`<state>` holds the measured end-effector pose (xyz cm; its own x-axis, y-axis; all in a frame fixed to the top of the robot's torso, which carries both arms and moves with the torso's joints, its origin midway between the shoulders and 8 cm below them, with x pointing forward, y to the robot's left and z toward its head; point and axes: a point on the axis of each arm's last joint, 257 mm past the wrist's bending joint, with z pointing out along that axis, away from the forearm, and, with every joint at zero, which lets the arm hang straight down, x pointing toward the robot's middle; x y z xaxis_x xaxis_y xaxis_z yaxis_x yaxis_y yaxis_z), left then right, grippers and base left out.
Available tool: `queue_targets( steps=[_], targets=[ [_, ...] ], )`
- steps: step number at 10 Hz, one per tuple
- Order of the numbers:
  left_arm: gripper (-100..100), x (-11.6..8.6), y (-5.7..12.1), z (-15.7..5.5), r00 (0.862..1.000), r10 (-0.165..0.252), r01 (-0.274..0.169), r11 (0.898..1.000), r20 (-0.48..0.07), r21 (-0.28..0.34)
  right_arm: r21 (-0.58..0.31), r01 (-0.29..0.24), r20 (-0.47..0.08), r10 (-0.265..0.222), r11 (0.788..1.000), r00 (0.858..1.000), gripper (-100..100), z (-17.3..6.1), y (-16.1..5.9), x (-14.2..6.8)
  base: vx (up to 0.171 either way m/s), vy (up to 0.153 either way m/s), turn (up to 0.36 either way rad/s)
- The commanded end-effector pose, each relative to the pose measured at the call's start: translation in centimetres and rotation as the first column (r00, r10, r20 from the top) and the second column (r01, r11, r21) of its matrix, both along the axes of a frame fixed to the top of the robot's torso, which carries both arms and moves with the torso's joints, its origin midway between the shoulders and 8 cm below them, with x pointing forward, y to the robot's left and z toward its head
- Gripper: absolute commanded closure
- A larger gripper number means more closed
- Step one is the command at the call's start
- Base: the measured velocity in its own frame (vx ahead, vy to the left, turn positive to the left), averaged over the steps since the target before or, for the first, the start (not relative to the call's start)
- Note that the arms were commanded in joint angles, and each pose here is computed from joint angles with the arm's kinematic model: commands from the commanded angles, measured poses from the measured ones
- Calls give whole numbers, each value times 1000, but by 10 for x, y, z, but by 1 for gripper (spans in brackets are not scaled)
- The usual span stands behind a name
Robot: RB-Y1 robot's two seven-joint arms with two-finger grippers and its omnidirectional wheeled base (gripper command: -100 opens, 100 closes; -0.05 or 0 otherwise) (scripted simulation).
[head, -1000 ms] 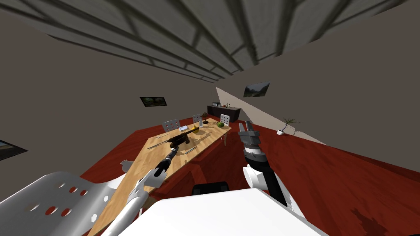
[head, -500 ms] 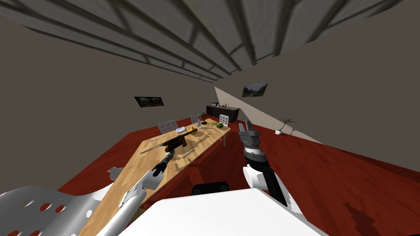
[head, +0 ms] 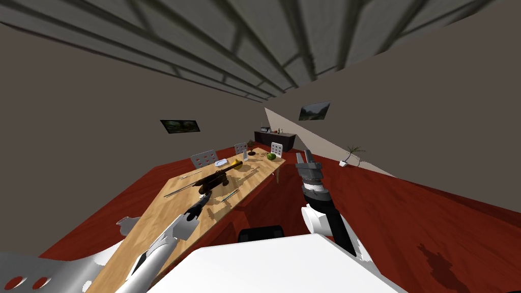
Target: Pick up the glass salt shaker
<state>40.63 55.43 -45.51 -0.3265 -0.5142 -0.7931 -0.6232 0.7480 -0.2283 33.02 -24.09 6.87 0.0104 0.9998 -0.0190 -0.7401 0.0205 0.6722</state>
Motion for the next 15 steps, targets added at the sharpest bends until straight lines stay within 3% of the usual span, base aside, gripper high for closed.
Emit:
queue_targets(
  steps=[1,2,3,4,7,8,12,13,14,15],
  targets=[
    [-100,-15,23,-5,998,30,-28,999,-53,38,0,0,0,0,1000,1000,0,0,0,0,72,-25,-53],
    [-100,-6,15,-1,999,16,-15,1000,-30,23,0,0,0,0,1000,1000,0,0,0,0,34,-10,-7],
    [0,-7,18,-2,999,19,-18,1000,-35,26,0,0,0,0,1000,1000,0,0,0,0,6,-2,2],
    [-100,-12,13,-8,999,4,-3,1000,-35,25,0,0,0,0,1000,1000,0,0,0,0,81,35,102],
    [-100,-15,10,-12,999,-4,5,1000,-36,25,0,0,0,0,1000,1000,0,0,0,0,124,14,64],
    [100,-15,10,-12,999,-6,7,1000,-35,25,0,0,0,0,1000,1000,0,0,0,0,12,2,2],
    [100,-17,12,-13,999,-3,4,1000,-39,28,0,0,0,0,1000,1000,0,0,0,0,0,1,6],
    [0,-17,12,-13,999,-3,4,1000,-39,28,0,0,0,0,1000,1000,0,0,0,0,0,0,0],
    [100,-10,15,-5,999,10,-9,1000,-35,25,0,0,0,0,1000,1000,0,0,0,0,-108,-18,-129],
    [100,-9,16,-4,999,13,-12,1000,-35,25,0,0,0,0,1000,1000,0,0,0,0,-166,-24,-130]
  ],
)
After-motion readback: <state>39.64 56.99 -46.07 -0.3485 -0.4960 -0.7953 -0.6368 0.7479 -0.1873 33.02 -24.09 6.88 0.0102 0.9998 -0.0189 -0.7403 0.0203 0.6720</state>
